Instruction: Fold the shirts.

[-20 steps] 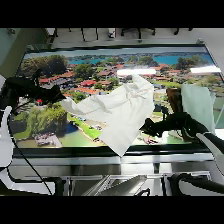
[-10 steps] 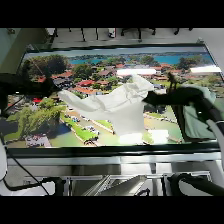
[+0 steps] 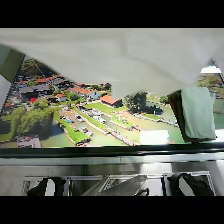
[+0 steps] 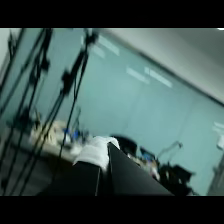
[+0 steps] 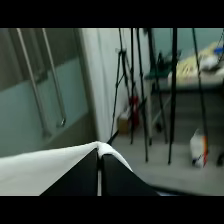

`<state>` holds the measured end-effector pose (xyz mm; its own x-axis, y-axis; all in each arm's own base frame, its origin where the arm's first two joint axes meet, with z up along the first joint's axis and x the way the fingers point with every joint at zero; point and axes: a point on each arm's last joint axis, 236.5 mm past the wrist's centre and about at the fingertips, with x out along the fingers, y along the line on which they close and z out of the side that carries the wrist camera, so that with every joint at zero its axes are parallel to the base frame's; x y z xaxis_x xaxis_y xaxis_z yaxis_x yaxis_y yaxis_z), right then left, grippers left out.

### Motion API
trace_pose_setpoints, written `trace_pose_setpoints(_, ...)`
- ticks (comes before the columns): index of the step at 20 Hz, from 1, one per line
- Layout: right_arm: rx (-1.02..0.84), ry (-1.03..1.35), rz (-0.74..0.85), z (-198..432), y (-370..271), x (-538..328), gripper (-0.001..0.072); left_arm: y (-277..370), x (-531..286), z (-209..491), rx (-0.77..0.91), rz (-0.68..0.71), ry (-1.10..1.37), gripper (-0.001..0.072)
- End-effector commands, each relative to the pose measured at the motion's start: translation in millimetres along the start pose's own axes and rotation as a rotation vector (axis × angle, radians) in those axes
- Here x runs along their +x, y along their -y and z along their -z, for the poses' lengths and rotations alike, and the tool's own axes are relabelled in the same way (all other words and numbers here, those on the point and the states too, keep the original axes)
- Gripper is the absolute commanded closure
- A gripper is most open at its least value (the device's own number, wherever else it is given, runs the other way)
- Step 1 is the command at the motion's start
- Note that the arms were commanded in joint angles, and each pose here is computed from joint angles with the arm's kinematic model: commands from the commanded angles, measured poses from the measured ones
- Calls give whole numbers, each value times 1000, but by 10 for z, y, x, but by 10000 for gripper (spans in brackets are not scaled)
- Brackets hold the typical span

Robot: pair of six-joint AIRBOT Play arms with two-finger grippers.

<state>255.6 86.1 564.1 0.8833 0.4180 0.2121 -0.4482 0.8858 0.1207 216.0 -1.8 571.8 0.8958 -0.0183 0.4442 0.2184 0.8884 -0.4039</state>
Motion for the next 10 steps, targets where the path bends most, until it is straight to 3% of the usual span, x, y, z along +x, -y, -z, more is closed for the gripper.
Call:
trace_pose_setpoints(1, -143, 149, 11, -571, -420, -428, 697, 638, -563, -501, 144, -13, 179, 683)
trace_pose_setpoints(5, -87, 68, 4, -330, -202, -192, 698, 393, -257, -260, 191, -100, 2, 683)
trace_pose_setpoints(10, 187, -294, -75, 1060, 375, 606, 698, -812, 219, 1049, -147, -167, -523, 683)
